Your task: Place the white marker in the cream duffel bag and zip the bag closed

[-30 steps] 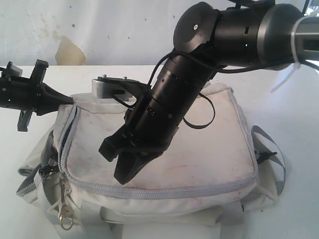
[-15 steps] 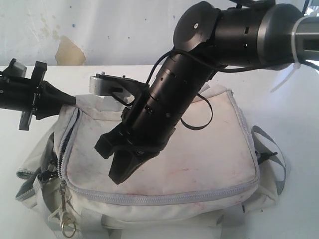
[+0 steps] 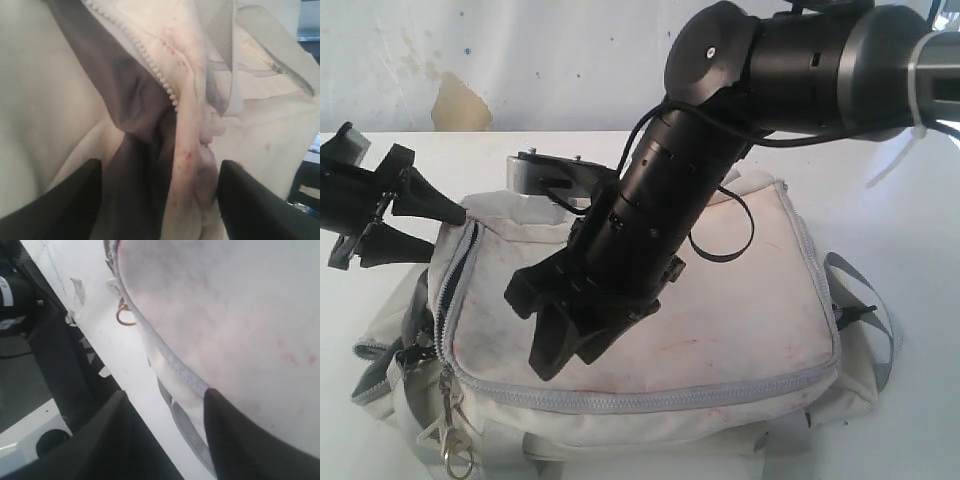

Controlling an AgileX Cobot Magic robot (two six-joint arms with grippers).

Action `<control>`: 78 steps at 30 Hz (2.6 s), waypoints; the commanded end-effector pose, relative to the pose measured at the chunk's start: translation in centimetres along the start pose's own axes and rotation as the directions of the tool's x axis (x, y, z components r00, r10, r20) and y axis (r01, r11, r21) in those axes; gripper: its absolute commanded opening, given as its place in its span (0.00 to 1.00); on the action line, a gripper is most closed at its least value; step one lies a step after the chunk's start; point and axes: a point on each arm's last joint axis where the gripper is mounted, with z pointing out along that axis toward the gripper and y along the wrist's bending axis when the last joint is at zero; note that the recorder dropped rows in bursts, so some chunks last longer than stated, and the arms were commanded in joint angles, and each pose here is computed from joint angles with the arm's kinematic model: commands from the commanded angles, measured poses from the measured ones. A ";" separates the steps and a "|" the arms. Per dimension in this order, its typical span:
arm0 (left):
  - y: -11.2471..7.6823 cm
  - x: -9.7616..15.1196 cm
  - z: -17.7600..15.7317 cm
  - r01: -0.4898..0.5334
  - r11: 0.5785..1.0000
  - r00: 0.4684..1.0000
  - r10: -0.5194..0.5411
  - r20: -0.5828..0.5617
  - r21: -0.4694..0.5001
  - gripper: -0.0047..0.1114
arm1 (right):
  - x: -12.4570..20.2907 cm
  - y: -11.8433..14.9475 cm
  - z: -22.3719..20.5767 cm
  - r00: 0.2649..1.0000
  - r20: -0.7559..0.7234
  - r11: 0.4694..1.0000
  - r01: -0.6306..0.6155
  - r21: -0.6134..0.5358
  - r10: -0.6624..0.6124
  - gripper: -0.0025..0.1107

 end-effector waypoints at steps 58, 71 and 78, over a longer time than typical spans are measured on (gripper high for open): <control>-2.5 4.9 -2.9 0.003 0.996 0.996 0.005 0.086 -0.094 0.65 | -2.4 6.6 13.3 0.931 0.357 0.921 -0.203 0.334 0.076 0.28; -2.5 4.9 -2.9 0.002 0.995 0.996 0.007 0.087 -0.096 0.65 | -2.6 6.4 13.2 0.932 0.361 0.916 -0.170 0.365 0.029 0.14; -2.5 4.9 -2.9 -0.002 0.995 0.996 0.010 0.086 -0.096 0.65 | -2.6 6.5 13.0 0.927 0.371 0.916 -0.195 0.351 0.055 0.18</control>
